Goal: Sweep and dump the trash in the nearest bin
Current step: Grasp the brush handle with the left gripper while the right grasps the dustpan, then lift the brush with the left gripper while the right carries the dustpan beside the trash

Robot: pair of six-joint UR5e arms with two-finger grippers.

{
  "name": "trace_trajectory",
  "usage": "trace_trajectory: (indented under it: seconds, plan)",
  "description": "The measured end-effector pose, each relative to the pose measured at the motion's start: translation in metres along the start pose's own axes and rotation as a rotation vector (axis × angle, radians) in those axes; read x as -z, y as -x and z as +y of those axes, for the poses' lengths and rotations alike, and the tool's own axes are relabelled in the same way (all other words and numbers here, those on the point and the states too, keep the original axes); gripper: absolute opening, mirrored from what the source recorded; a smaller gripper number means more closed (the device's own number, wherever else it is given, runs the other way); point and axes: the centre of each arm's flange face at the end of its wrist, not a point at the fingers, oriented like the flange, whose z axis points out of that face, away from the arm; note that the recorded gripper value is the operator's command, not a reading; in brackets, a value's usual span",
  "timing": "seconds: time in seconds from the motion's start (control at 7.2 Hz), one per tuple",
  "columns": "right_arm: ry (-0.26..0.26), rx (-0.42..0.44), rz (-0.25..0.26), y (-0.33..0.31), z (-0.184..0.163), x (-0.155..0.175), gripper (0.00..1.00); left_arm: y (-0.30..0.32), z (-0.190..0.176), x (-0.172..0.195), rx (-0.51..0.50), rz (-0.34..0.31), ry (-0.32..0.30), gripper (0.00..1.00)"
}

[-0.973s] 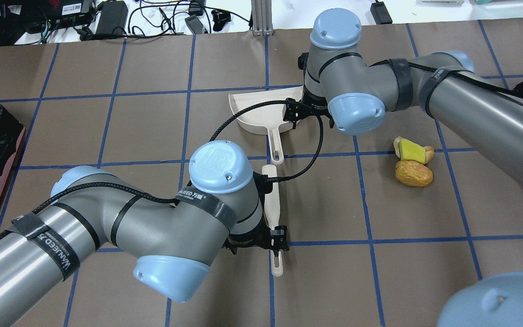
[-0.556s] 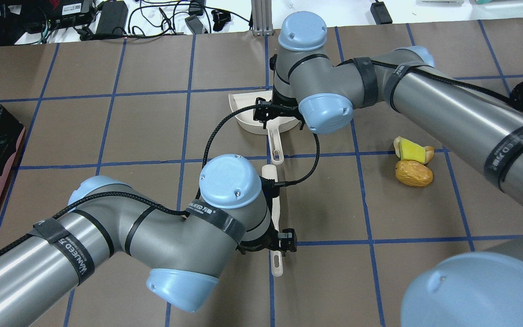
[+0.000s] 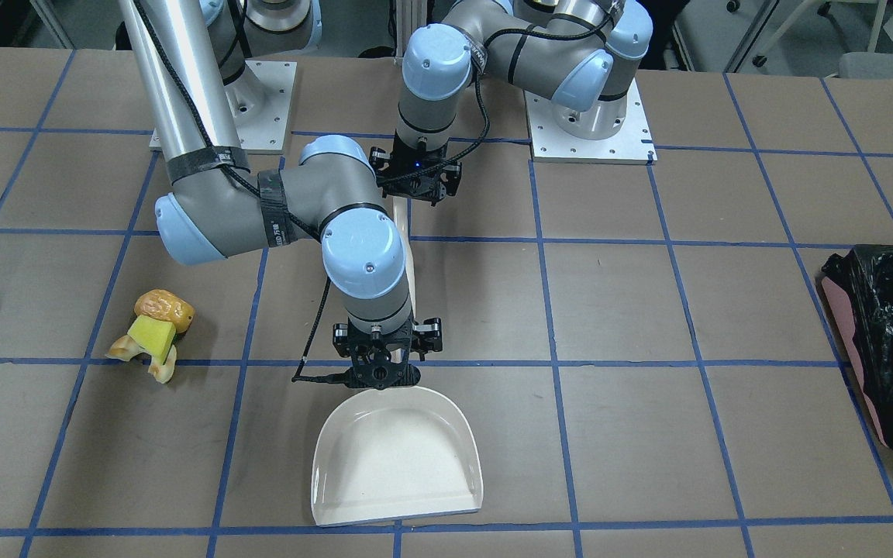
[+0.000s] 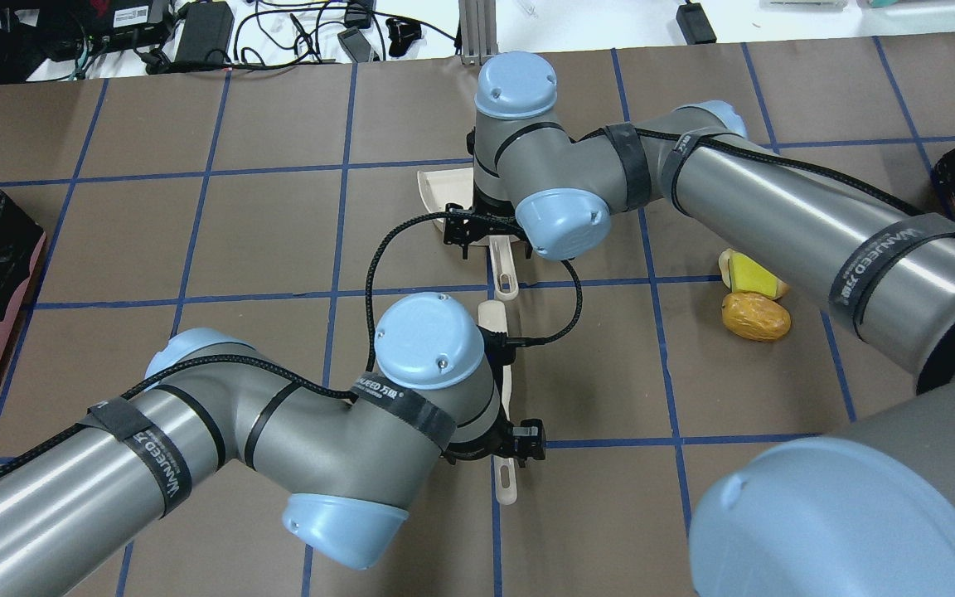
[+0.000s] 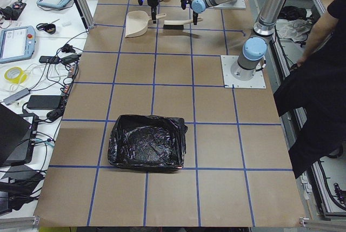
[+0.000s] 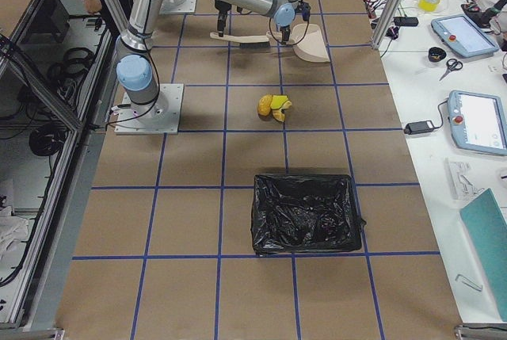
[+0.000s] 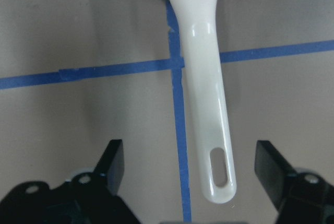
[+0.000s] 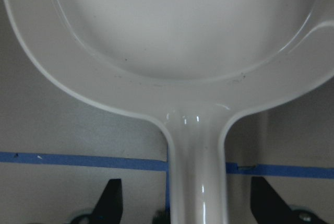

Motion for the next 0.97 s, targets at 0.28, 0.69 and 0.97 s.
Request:
trace_trajectory:
  seconds: [0.28, 0.69, 0.97]
  plan:
    - [0.020, 0.008, 0.009, -0.001, 0.002, 0.000, 0.41, -0.002, -0.003, -0.007, 0.017, 0.003, -0.002, 0.57]
    - [0.028, 0.007, 0.012, -0.004, 0.002, 0.001, 0.22, -0.004, -0.007, -0.014, 0.020, 0.006, 0.006, 0.00]
    - [0.026, 0.011, 0.011, -0.008, 0.000, 0.005, 0.02, -0.005, -0.008, -0.012, 0.022, 0.010, 0.005, 0.00]
